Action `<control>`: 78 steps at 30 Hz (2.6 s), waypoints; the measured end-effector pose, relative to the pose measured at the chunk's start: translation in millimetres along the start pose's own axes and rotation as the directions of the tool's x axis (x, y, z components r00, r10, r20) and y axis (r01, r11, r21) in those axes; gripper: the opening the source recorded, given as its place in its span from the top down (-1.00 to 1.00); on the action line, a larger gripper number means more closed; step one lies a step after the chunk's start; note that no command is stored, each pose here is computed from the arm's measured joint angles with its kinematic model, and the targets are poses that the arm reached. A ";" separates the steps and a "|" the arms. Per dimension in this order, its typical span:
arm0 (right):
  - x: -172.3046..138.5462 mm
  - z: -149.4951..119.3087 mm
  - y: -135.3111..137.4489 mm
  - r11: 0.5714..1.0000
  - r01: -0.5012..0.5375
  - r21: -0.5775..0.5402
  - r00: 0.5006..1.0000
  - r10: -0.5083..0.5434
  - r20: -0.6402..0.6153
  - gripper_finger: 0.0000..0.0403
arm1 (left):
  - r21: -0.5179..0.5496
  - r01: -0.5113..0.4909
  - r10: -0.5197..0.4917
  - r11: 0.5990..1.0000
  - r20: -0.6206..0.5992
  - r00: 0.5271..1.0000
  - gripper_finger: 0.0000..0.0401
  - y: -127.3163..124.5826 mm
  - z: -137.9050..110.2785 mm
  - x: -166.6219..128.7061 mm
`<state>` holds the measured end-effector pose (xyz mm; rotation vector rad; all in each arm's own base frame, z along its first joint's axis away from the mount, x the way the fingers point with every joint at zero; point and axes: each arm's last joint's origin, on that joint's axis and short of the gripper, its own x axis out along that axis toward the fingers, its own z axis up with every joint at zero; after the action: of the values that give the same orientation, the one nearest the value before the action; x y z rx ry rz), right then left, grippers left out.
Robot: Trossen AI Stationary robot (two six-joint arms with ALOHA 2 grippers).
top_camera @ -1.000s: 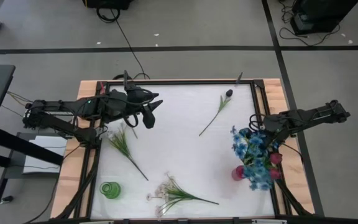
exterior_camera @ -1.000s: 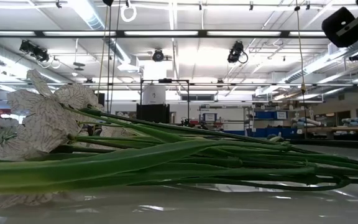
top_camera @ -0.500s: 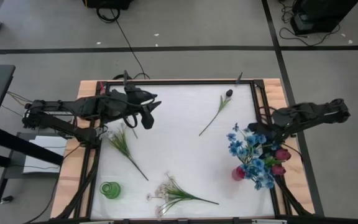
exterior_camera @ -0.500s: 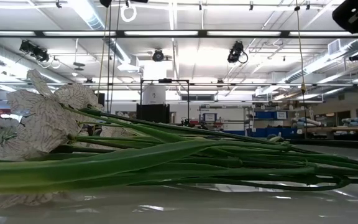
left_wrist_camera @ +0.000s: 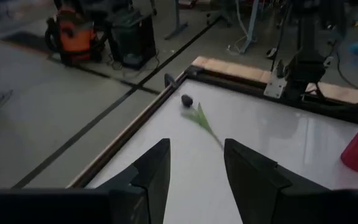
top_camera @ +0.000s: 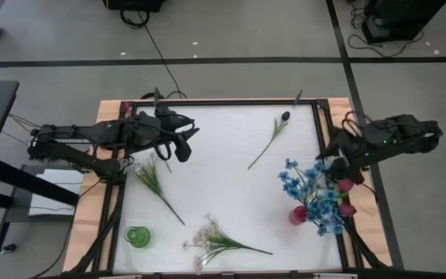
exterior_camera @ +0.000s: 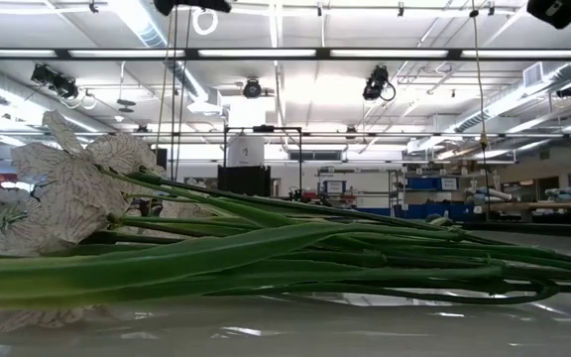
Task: Sort flowers into vase by color
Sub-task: Put the right black tulip flower into the green flower vase
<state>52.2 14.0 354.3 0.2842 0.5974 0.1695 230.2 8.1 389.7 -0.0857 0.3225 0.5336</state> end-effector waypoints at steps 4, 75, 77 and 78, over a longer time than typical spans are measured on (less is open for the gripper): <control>-9.2 7.8 -3.6 0.979 0.181 0.089 0.975 -0.191 0.112 -0.17 | -0.041 -0.067 0.063 0.997 -0.084 0.994 0.22 13.6 -7.0 1.2; 202.6 -18.2 -293.2 -0.237 0.701 0.672 0.582 -0.353 -0.732 0.32 | -0.081 -0.010 -0.036 0.997 -0.548 0.836 0.31 95.3 -65.9 67.4; 203.3 -16.1 -291.4 -0.238 0.693 0.681 0.585 -0.367 -0.723 0.50 | -0.071 0.013 -0.050 0.997 -0.543 0.838 0.31 103.8 -65.3 67.9; 203.8 -13.8 -290.0 -0.226 0.688 0.689 0.587 -0.384 -0.713 0.60 | -0.070 0.027 -0.061 0.997 -0.537 0.841 0.31 107.5 -64.7 68.2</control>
<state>232.0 -209.2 145.4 1.3566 0.9837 -1.3047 212.4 122.9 306.7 -0.3047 0.8573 0.4653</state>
